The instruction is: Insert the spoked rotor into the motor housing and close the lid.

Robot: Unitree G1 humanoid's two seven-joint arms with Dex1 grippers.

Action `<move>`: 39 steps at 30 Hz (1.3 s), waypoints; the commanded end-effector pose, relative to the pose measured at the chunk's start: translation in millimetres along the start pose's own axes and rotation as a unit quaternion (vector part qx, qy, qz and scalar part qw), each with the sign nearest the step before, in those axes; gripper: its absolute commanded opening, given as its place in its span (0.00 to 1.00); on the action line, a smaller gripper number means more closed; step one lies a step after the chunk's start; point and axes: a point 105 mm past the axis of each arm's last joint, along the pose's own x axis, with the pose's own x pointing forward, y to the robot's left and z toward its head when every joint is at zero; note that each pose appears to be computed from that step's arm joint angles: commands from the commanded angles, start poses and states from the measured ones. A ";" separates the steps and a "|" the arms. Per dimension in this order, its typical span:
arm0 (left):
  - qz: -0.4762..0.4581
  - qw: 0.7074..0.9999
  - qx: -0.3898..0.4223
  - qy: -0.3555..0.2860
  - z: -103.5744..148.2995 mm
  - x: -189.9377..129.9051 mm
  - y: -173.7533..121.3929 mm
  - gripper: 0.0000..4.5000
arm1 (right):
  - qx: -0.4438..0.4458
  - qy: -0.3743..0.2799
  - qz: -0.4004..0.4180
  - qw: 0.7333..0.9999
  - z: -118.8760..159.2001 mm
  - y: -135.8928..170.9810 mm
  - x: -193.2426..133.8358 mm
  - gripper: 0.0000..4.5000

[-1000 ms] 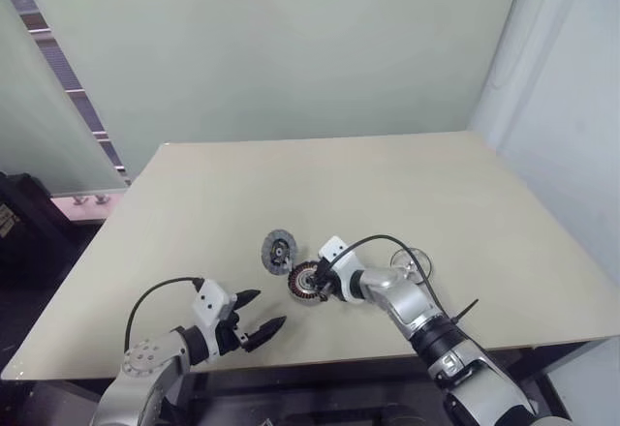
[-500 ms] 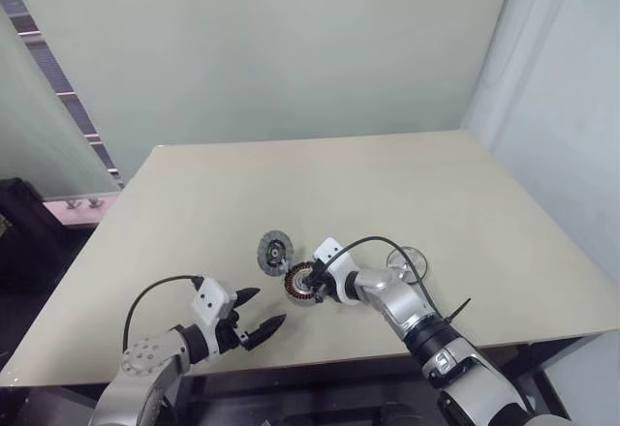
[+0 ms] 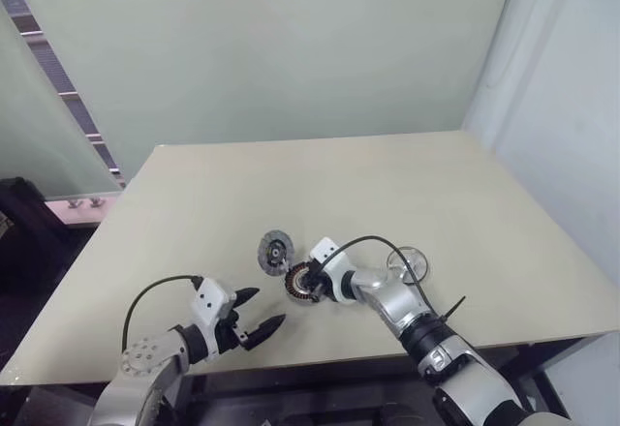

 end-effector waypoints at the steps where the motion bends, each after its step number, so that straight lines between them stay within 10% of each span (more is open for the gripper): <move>1: 0.009 0.999 0.021 -0.022 15.9 -4.4 4.5 1.00 | -0.016 -0.023 -0.001 1.000 16.3 -2.7 -0.4 0.18; 32: 0.007 0.999 0.024 -0.026 17.2 -1.1 4.1 1.00 | -0.026 0.003 -0.006 1.000 5.7 -8.7 -3.8 0.18; 39: 0.005 0.999 0.023 -0.026 16.8 -0.7 3.6 1.00 | 0.003 -0.046 0.002 0.999 28.9 -3.1 -8.7 0.69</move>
